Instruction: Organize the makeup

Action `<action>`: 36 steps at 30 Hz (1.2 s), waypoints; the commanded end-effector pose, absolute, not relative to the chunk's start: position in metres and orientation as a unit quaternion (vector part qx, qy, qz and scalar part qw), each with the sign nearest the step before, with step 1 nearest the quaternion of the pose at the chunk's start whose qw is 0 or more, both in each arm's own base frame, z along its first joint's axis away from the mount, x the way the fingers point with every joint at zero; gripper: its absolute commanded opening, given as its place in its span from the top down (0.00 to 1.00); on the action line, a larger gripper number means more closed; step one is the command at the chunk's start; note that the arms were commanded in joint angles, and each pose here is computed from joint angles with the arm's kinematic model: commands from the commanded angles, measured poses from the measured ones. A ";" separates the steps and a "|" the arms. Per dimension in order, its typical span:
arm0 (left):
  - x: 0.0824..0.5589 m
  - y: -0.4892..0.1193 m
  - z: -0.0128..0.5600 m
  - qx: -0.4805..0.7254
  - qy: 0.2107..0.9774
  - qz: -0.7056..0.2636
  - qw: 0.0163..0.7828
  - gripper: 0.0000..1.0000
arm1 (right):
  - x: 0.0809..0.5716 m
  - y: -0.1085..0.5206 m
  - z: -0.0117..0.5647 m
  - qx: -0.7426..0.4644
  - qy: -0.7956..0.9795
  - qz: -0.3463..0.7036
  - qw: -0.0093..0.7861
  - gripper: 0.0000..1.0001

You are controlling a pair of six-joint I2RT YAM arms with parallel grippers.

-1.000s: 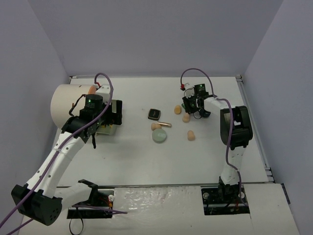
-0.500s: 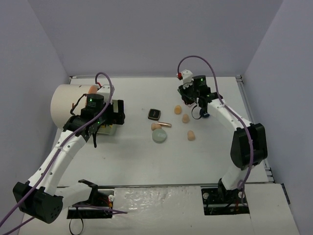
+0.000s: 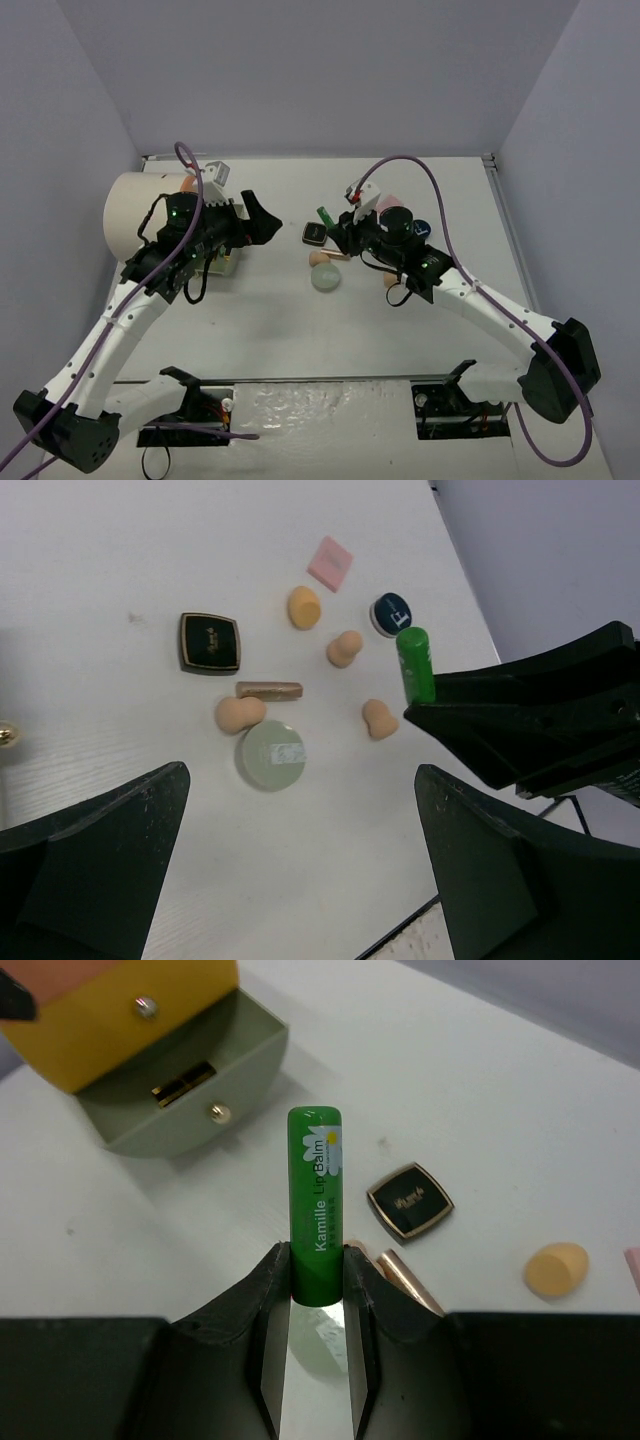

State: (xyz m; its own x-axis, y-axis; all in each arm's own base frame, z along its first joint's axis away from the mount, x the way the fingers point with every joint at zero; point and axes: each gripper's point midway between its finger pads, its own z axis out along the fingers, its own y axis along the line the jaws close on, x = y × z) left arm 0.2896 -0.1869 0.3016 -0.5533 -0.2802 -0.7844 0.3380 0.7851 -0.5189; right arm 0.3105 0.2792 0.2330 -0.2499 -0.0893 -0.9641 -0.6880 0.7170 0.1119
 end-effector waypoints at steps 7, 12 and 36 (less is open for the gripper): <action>0.285 -0.232 0.357 0.032 0.756 -0.394 0.521 0.06 | 0.274 0.322 0.314 -0.230 0.629 0.405 0.622 1.00; 0.288 -0.238 0.363 0.020 0.747 -0.405 0.526 0.07 | 0.266 0.333 0.314 -0.235 0.622 0.424 0.616 1.00; 0.291 -0.264 0.352 0.015 0.748 -0.428 0.508 0.95 | 0.262 0.340 0.308 -0.224 0.620 0.438 0.611 0.95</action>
